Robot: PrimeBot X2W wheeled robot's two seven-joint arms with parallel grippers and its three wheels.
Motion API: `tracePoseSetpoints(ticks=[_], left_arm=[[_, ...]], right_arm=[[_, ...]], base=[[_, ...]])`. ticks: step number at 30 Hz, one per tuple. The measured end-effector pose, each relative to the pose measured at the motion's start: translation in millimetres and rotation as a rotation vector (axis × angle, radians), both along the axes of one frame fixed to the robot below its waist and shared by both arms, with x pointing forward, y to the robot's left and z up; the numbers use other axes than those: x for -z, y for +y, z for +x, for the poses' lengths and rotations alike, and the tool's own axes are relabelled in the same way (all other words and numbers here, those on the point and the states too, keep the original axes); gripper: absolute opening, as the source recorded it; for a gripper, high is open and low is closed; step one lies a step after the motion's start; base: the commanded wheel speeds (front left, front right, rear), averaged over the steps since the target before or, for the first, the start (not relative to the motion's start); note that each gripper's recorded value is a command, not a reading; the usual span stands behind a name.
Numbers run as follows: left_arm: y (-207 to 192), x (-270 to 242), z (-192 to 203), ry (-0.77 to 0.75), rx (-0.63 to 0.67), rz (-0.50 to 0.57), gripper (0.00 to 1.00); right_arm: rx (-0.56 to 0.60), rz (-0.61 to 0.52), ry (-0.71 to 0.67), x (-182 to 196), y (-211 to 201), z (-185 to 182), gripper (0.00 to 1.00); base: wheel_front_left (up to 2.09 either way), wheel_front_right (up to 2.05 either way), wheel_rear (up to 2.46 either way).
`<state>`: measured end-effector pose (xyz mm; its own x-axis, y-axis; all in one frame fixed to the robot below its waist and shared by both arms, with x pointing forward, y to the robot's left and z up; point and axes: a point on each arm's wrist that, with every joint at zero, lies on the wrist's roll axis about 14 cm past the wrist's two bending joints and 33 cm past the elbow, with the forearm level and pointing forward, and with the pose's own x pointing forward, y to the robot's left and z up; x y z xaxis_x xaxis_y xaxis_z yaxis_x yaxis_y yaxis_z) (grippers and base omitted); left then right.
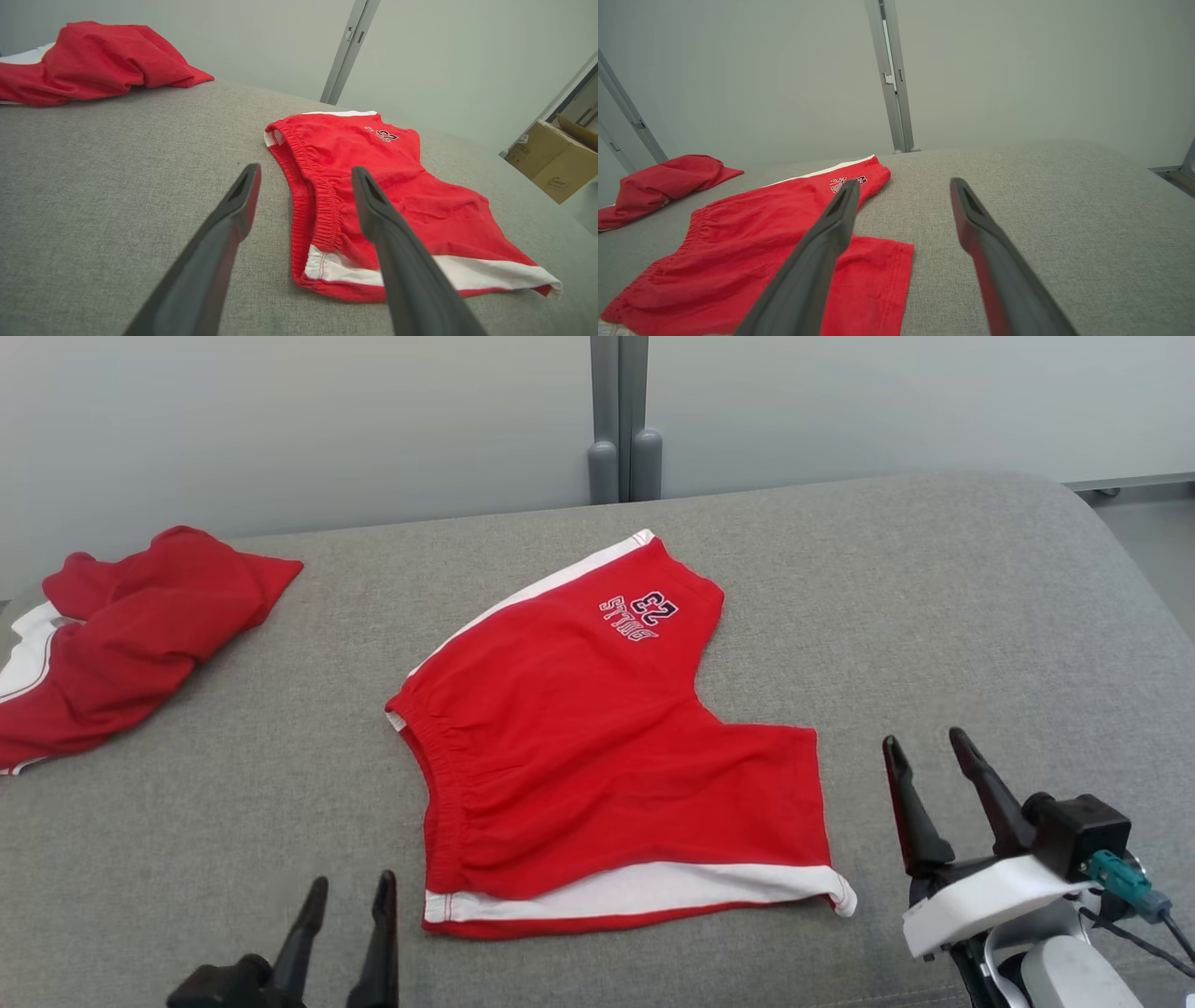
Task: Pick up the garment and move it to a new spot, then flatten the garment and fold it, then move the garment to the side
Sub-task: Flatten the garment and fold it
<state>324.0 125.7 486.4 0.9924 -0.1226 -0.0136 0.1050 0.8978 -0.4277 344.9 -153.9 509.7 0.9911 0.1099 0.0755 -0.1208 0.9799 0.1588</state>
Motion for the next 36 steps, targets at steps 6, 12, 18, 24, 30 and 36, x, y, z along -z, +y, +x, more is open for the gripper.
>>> tracePoseSetpoints(ticks=[6, 12, 18, 24, 30, 36], left_arm=[[-27.1, 24.8, -10.5, 0.093, 0.108, -0.008, 1.0], [-45.0, 54.1, -19.7, 0.198, 0.19, 0.01, 1.0], [-55.8, 61.8, -10.5, 0.22, 0.23, 0.021, 1.0], [-57.4, 73.9, -5.5, 0.255, 0.238, 0.034, 1.0], [-53.4, 81.8, -2.5, 0.275, 0.227, 0.045, 1.0], [-55.3, 84.6, 3.4, 0.278, 0.233, 0.055, 1.0]], right_arm=[[-0.068, -0.018, 0.106, 34.7, 8.9, -14.8, 1.0], [-0.075, -0.022, 0.172, 54.9, 8.3, -21.4, 1.0], [-0.082, -0.015, 0.227, 71.0, 9.9, -27.9, 1.0], [-0.093, -0.017, 0.278, 85.9, 11.6, -36.0, 1.0], [-0.095, -0.017, 0.307, 94.3, 10.7, -40.2, 1.0], [-0.101, -0.007, 0.351, 106.4, 14.5, -47.1, 1.0]], base=[[0.0, 0.0, 0.0], [0.0, 0.0, 0.0], [0.0, 0.0, 0.0], [0.0, 0.0, 0.0], [0.0, 0.0, 0.0], [0.0, 0.0, 0.0]])
